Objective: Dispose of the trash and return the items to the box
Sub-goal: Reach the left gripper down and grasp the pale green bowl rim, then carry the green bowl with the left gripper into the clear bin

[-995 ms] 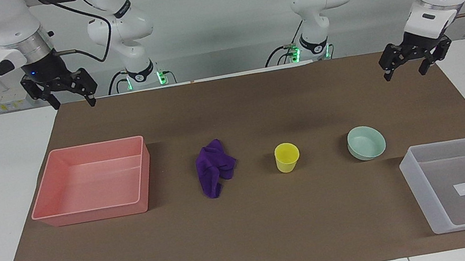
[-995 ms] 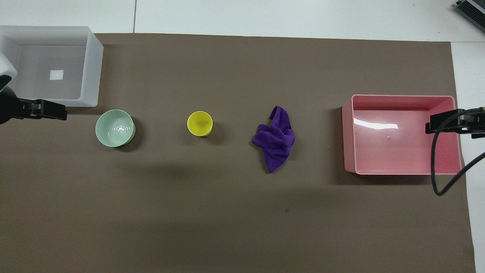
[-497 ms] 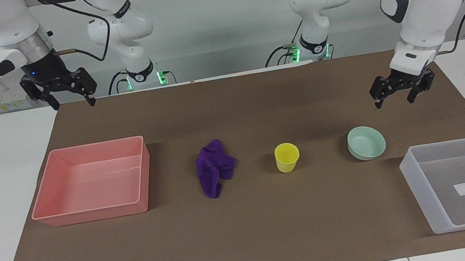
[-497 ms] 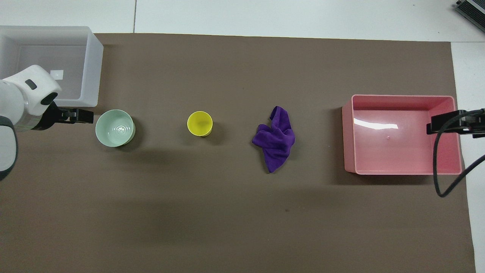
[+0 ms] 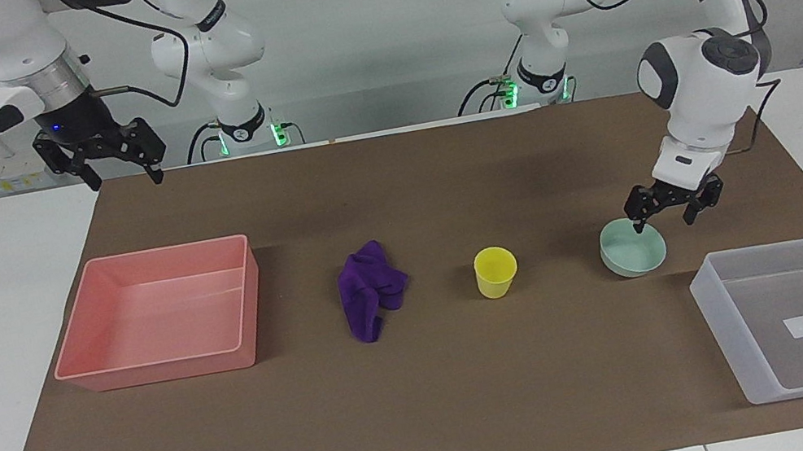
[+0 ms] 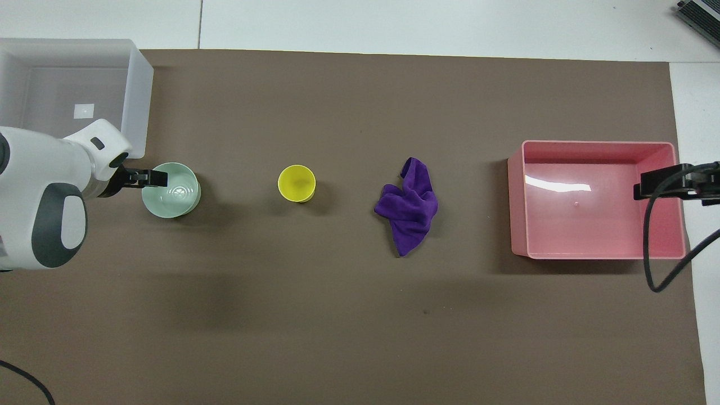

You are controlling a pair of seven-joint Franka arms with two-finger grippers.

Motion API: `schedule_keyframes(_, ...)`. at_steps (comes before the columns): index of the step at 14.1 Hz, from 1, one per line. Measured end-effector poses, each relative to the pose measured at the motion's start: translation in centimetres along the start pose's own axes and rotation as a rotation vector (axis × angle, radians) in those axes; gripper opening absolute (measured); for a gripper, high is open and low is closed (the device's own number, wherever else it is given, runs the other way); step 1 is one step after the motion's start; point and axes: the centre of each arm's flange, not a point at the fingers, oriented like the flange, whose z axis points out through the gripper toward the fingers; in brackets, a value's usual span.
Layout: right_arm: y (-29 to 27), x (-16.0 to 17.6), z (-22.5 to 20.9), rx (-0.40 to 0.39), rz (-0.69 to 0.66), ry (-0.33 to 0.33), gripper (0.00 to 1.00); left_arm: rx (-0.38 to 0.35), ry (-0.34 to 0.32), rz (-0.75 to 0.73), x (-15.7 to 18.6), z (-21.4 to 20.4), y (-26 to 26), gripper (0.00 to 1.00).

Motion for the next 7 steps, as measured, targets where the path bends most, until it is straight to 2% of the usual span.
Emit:
schedule_keyframes(5, 0.0, 0.0, 0.1, 0.0, 0.0, -0.002, 1.0, -0.002, -0.027, -0.021, -0.1, 3.8, -1.2, 0.98)
schedule_keyframes(7, 0.0, 0.0, 0.1, 0.0, 0.0, -0.002, 1.0, -0.003, -0.028, -0.021, -0.3, 4.4, -1.1, 0.74)
